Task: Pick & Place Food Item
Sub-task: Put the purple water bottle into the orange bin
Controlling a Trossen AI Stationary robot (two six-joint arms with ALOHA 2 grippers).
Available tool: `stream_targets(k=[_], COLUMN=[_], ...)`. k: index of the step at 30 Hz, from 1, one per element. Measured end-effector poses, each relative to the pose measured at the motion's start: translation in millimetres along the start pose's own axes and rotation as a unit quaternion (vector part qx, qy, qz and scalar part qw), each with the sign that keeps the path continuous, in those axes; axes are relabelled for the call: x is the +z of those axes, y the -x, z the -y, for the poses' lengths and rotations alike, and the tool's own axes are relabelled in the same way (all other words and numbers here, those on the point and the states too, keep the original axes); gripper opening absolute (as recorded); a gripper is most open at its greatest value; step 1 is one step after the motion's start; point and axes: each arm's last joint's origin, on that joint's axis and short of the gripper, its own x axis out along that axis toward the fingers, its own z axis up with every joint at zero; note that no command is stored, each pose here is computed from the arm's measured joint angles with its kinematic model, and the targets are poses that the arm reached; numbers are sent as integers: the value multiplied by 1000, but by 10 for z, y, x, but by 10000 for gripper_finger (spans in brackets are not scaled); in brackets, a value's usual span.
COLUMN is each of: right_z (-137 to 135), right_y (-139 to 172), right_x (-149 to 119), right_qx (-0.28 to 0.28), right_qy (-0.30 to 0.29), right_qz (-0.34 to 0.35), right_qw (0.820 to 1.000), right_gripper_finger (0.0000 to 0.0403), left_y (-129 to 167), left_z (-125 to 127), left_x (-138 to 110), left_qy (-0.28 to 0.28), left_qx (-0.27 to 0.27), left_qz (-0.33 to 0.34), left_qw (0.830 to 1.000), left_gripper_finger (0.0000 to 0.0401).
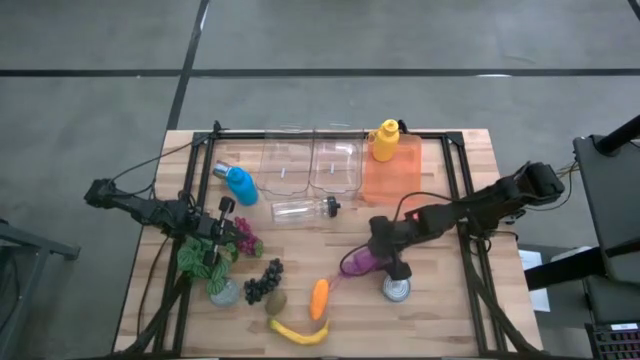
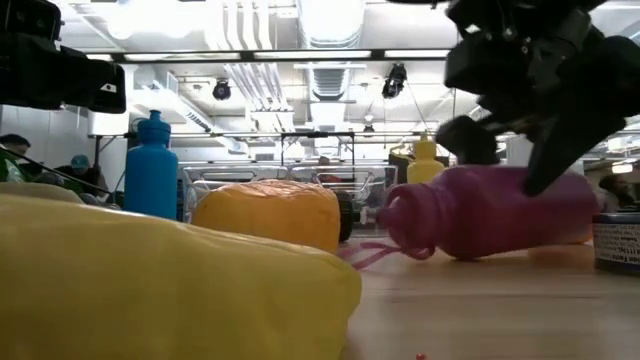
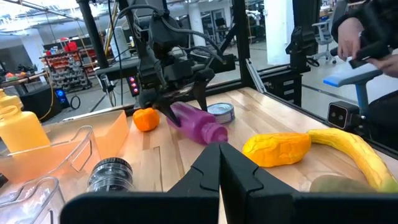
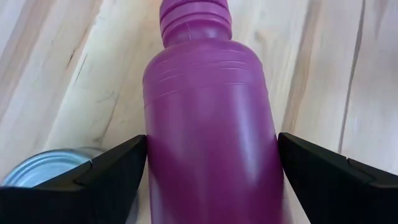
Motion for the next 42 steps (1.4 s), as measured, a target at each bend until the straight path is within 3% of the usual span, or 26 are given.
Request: stream_targets(k=[7,17,30,37,42], right_z=[-34,-92,-87,-83,-78], right_y=[119,375,461,413,405], right_x=[-263,-589,-661,-669,-672], right_qx=[-2,-28,-34,-37,-44], right_qy=[-108,-180,-189,-238,-238], right_qz=[4,18,27,15,14], right_qw=[994,983,981,971,970], right_gripper_finger=[352,352,352,354,355], left_y=[0,0,0,0,0], left_z=[0,0,0,0,0], left_x=[0,0,-1,0,0], left_qy=[0,0,0,0,0], left_qx=[0,0,0,0,0], left_qz=[0,0,0,0,0], left_qw=[1000,1000,1000,1000,1000], left_gripper_finger=[1,1,1,1,1])
